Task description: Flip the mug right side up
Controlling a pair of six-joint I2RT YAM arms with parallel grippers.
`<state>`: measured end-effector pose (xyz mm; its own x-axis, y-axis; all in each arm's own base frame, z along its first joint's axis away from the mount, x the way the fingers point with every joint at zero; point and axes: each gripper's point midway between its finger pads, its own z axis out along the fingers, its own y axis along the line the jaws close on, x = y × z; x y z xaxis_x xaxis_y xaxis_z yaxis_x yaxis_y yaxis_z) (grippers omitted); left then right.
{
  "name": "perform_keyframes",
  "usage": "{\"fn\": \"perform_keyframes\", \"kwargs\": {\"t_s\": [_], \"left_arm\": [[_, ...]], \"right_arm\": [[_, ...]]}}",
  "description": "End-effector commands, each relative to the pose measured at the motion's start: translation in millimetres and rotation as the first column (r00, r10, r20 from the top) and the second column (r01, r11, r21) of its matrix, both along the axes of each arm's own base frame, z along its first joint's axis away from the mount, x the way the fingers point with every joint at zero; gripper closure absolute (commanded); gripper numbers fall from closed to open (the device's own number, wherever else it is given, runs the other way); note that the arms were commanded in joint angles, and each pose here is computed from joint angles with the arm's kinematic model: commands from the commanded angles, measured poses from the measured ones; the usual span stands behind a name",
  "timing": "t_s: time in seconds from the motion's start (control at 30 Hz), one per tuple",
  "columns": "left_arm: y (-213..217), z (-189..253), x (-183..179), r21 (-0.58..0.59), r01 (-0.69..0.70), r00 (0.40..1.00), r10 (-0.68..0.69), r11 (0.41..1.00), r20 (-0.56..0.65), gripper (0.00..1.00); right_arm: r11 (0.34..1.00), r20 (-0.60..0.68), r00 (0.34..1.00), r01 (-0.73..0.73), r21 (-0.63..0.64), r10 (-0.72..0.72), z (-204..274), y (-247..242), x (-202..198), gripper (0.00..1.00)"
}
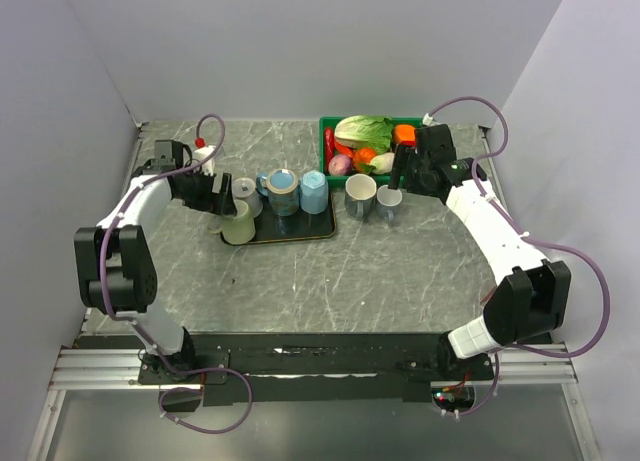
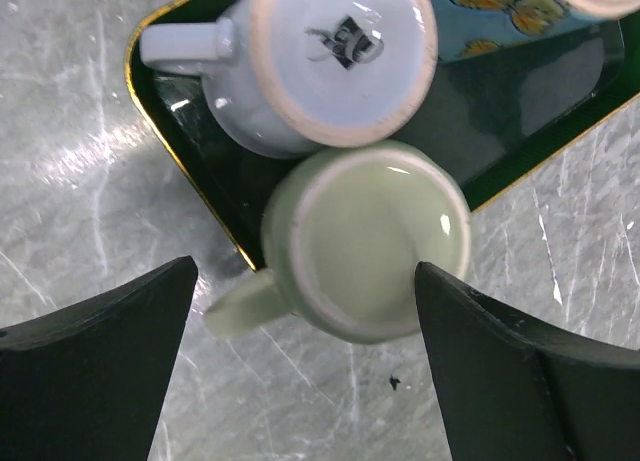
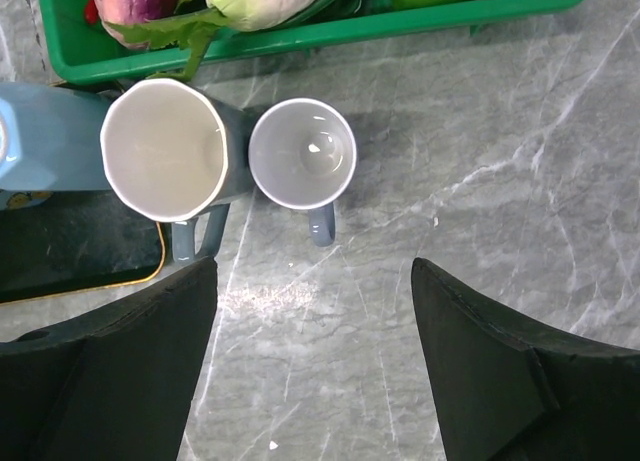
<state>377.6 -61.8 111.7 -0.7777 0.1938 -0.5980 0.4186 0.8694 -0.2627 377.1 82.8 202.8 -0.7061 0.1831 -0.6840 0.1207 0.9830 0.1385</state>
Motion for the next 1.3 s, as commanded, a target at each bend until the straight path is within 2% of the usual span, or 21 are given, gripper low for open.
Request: {"fn": "perform_keyframes", "kwargs": {"t_s": [0.0,0.37,0.73,0.97,1.0,1.27], "left_arm": [[-7,-1,-1,-0.059,0.076,0.997,-0.077,0.995,-0.015,0.04],[-30,5,-29,-0.182,0.128,0.989,-0.14,0.975,-0.052,0.04],[-62,1,-63,-0.172,0.099,0.988,-0.118,0.98,-0.1,0.04],[-43,-4,-24,-0.07,-0.072,0.996,0.068,0.995,-0.059,0.01],[-42,-5,-19,-0.072,-0.113,0.992,0.109,0.991,-0.067,0.04],[-48,-6,-18,-0.103,-0.13,0.99,0.122,0.986,-0.074,0.15]], "right_arm": [[0.999,0.02,0.999,0.03,0.024,-0.031,14,0,8,0.17],[0.999,0.008,0.999,0.032,0.035,-0.033,11,2,7,0.19],[1.0,0.02,1.0,0.007,0.031,-0.008,8,2,1,0.19],[0.999,0.01,1.0,-0.017,0.039,0.016,3,6,-1,0.2],[0.999,0.016,1.0,-0.015,0.039,0.014,5,5,0,0.2],[0.999,0.034,0.999,-0.029,0.026,0.028,7,2,-8,0.2]]}}
